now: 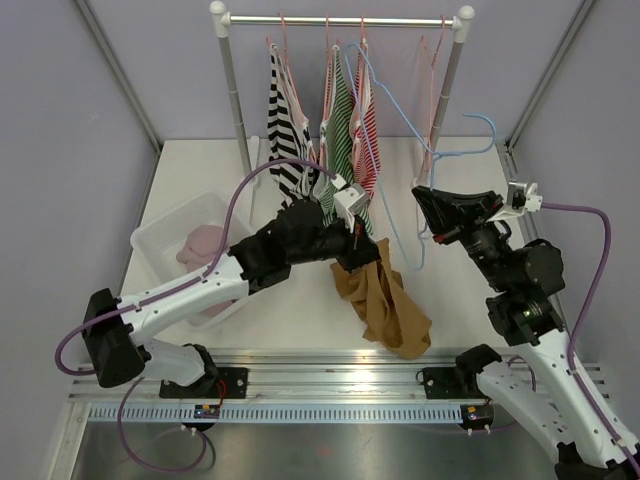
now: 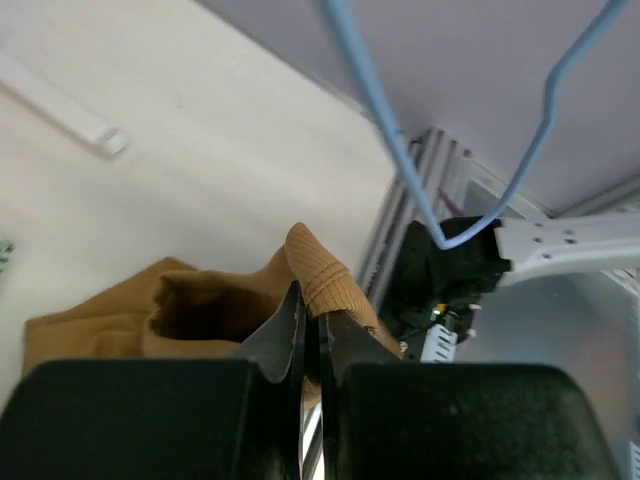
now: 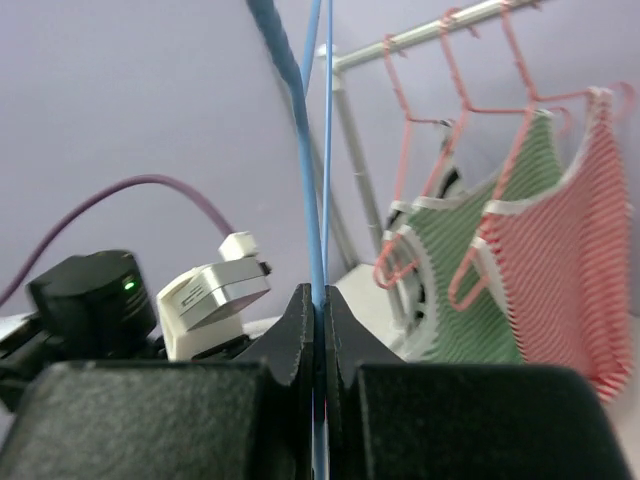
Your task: Remove the tank top from the hanger
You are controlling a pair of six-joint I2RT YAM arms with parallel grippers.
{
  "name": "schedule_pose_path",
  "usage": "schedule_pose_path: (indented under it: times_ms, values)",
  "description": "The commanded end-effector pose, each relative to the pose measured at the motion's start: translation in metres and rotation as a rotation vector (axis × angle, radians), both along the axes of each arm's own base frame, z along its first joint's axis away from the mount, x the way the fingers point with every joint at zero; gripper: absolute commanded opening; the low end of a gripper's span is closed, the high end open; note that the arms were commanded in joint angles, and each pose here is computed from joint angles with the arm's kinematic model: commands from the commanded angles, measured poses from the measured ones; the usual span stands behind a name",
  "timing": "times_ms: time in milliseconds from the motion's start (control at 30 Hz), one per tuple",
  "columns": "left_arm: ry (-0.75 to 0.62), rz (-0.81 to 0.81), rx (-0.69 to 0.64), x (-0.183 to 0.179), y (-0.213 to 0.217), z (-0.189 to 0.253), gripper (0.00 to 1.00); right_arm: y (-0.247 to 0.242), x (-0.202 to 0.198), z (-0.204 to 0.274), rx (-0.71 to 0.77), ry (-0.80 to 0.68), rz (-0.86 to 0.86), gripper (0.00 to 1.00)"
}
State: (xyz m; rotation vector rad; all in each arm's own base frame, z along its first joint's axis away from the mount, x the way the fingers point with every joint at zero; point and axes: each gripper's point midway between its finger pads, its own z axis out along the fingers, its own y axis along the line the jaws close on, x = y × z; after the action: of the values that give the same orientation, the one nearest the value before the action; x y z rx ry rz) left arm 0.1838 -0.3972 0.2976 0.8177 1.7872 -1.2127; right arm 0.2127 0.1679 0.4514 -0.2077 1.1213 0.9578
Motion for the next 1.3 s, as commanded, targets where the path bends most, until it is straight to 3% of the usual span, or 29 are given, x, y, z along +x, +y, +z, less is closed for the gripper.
schedule_pose_path:
  times_ms: [0,100,267,367,400,467,500,733,900,1267]
  values:
    - [0.021,0.208,0.071,0.038,0.011,-0.028,0.00,-0.039,0.006,0.043,0.065,-0.050,-0.211,0.00]
    - [0.076,0.379,0.188,0.059,0.028,-0.062,0.00,-0.059,0.031,0.004,-0.072,0.265,-0.373,0.00]
    - [0.094,0.404,0.228,0.057,0.035,-0.079,0.16,-0.064,0.049,-0.022,-0.232,0.453,-0.449,0.00]
    - [0.092,0.423,0.247,0.052,0.043,-0.077,0.41,-0.067,0.063,-0.022,-0.296,0.507,-0.496,0.00]
    - [0.096,0.424,0.263,0.049,0.047,-0.079,0.60,-0.067,0.067,-0.020,-0.309,0.509,-0.507,0.00]
    - [0.081,0.440,0.265,0.044,0.055,-0.071,0.78,-0.063,0.079,-0.011,-0.322,0.513,-0.511,0.00]
    - [0.083,0.444,0.292,0.040,0.061,-0.074,0.99,-0.062,0.084,-0.008,-0.331,0.514,-0.517,0.00]
    - [0.041,0.491,0.354,0.017,0.104,-0.061,0.99,-0.048,0.140,0.010,-0.390,0.526,-0.576,0.00]
    - [0.022,0.525,0.328,0.004,0.137,-0.045,0.99,-0.035,0.187,0.009,-0.437,0.548,-0.610,0.00]
    - [0.022,0.547,0.323,-0.009,0.164,-0.051,0.99,-0.049,0.268,0.008,-0.396,0.611,-0.669,0.00]
